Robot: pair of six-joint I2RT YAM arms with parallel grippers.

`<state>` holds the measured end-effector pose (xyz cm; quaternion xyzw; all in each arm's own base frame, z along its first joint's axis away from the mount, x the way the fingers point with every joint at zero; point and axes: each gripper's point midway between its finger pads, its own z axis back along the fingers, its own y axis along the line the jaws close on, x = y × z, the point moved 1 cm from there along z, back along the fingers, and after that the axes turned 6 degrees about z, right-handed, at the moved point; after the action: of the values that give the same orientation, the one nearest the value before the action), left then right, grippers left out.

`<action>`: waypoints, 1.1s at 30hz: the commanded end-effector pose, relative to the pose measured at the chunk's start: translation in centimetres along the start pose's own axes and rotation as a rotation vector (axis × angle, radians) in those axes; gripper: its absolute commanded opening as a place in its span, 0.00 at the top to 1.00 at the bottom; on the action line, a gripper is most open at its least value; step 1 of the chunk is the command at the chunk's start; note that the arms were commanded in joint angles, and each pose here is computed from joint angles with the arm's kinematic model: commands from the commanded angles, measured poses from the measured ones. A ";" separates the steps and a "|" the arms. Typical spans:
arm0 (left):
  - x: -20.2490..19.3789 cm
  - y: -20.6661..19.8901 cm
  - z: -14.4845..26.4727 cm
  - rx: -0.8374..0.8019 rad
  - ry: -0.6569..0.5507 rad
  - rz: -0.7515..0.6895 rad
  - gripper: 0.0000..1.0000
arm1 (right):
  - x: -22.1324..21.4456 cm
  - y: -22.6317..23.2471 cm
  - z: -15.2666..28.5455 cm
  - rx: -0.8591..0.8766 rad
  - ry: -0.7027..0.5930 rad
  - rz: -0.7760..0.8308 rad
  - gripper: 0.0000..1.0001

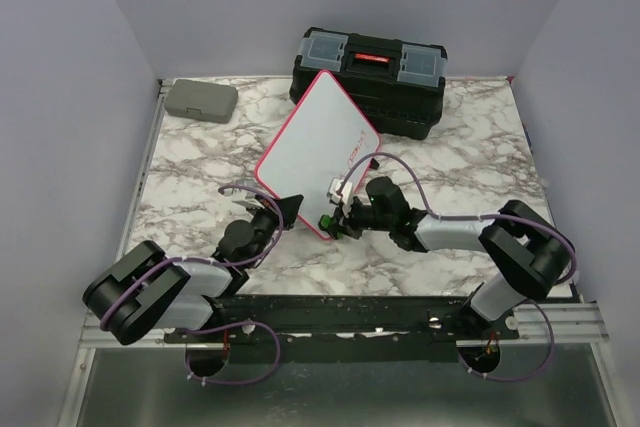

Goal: Erase the whiteboard
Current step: Erase the whiteboard at the whiteboard stand.

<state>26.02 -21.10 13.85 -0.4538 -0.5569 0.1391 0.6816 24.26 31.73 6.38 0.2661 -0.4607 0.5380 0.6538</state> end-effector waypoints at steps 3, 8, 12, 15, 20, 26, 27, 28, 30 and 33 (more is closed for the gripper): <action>0.7 -4.4 0.2 -0.164 0.010 0.081 1.00 | -2.3 -3.6 -0.1 -0.125 0.140 -0.022 1.00; 0.8 -4.3 0.2 -0.158 0.010 0.075 1.00 | -1.6 -4.4 0.2 -0.165 0.177 -0.084 0.99; 1.0 -4.5 0.1 -0.165 0.008 0.077 1.00 | -2.0 -4.3 0.8 -0.171 0.241 -0.122 0.99; 1.0 -4.6 0.0 -0.167 0.010 0.077 1.00 | -2.5 -4.2 1.1 -0.172 0.291 -0.157 0.99; 1.0 -4.7 0.0 -0.171 0.009 0.078 1.00 | -4.1 -2.3 1.3 -0.096 0.360 -0.216 0.99; 1.0 -4.8 -0.2 -0.172 0.010 0.076 1.00 | -4.0 1.4 1.4 0.029 0.369 -0.207 0.99; 1.0 -4.8 -0.2 -0.172 0.010 0.077 1.00 | -3.8 2.0 1.2 0.046 0.364 -0.194 0.99; 1.0 -4.8 -0.2 -0.172 0.010 0.077 1.00 | -3.6 2.3 1.0 0.055 0.362 -0.185 0.99; 1.0 -4.8 -0.2 -0.174 0.009 0.079 1.00 | -3.0 2.5 0.6 0.055 0.347 -0.182 0.99; 1.0 -4.7 -0.1 -0.171 0.009 0.080 1.00 | -2.6 1.2 0.5 -0.020 0.337 -0.183 0.99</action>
<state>25.95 -20.94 14.00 -0.4531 -0.5557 0.1372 0.6834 24.34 31.16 6.33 0.2304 -0.3616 0.5098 0.7458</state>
